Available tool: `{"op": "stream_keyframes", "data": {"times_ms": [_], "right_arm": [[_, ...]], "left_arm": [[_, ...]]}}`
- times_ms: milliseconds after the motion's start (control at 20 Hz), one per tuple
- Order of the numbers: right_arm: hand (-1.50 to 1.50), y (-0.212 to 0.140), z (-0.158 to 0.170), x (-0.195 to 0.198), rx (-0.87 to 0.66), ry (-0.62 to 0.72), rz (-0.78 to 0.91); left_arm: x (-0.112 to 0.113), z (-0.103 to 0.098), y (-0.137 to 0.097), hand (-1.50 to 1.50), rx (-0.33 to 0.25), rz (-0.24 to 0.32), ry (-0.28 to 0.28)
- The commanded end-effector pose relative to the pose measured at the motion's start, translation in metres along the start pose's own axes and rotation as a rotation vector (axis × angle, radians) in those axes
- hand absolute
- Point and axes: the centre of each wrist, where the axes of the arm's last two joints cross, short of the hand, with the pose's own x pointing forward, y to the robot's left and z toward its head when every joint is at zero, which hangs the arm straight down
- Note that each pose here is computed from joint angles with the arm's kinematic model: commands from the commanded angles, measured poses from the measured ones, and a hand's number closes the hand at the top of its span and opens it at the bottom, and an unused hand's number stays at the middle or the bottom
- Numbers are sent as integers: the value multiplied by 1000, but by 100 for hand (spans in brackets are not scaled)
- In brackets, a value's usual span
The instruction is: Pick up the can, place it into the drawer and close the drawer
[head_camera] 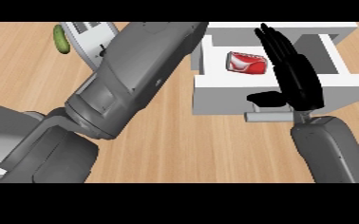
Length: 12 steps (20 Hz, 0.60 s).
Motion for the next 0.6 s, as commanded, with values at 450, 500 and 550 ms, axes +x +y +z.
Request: {"op": "stream_keyframes", "data": {"times_ms": [450,500,550], "right_arm": [[-150,72,-59,-15,-63,50,138],[-150,75,-65,-10,-91,52,156],[-150,74,-65,-26,-112,64,169]], "left_arm": [[5,-17,48,-150,35,-13,12],[7,-17,48,-150,36,1,17],[14,-15,44,-150,36,-7,-15]]}}
